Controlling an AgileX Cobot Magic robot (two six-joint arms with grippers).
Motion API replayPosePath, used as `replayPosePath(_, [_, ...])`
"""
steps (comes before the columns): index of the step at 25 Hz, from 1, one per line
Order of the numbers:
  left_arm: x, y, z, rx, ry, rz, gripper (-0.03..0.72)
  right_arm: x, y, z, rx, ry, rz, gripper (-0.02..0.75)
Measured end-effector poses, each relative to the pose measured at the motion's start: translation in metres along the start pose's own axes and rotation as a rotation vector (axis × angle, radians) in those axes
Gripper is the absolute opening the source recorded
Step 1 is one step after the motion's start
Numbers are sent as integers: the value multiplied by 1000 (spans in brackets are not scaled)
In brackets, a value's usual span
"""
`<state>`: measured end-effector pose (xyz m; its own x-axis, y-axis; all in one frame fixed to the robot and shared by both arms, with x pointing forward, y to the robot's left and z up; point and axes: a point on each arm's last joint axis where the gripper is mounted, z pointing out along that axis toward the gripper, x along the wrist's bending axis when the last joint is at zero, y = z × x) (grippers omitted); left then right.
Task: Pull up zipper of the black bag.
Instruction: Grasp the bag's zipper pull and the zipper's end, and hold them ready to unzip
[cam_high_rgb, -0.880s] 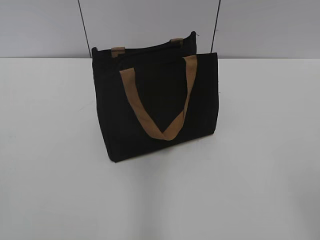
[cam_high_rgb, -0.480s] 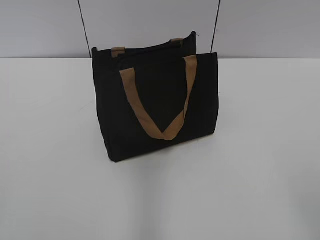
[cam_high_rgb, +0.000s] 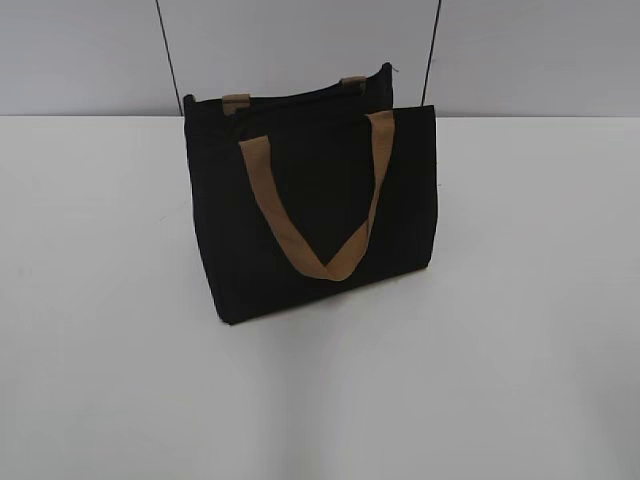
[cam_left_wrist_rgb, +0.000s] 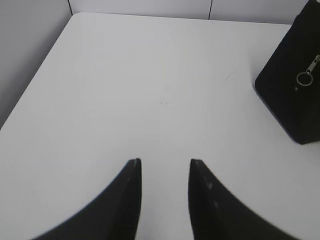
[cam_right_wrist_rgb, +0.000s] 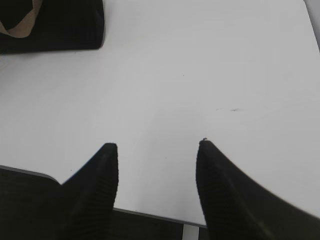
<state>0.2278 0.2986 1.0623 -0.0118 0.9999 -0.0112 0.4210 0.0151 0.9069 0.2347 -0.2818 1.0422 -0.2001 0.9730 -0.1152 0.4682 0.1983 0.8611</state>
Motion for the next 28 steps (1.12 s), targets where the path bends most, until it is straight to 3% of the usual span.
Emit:
replayPosePath(5, [0, 0, 0, 0, 0, 0, 258, 0, 0, 0, 0, 1, 0, 389])
replayPosePath(10, [0, 0, 0, 0, 1, 0, 520, 0, 0, 0, 0, 1, 0, 496])
replayPosePath(13, [1, 0, 0, 0, 7, 4, 598, 0, 0, 0, 0, 1, 0, 571])
replayPosePath(23, [2, 37, 1, -259, -23, 29, 595, 0, 0, 0, -1, 3, 1, 524])
replayPosePath(28, [-3, 68, 16, -429, -111, 151, 578, 0, 0, 0, -1, 3, 2, 521])
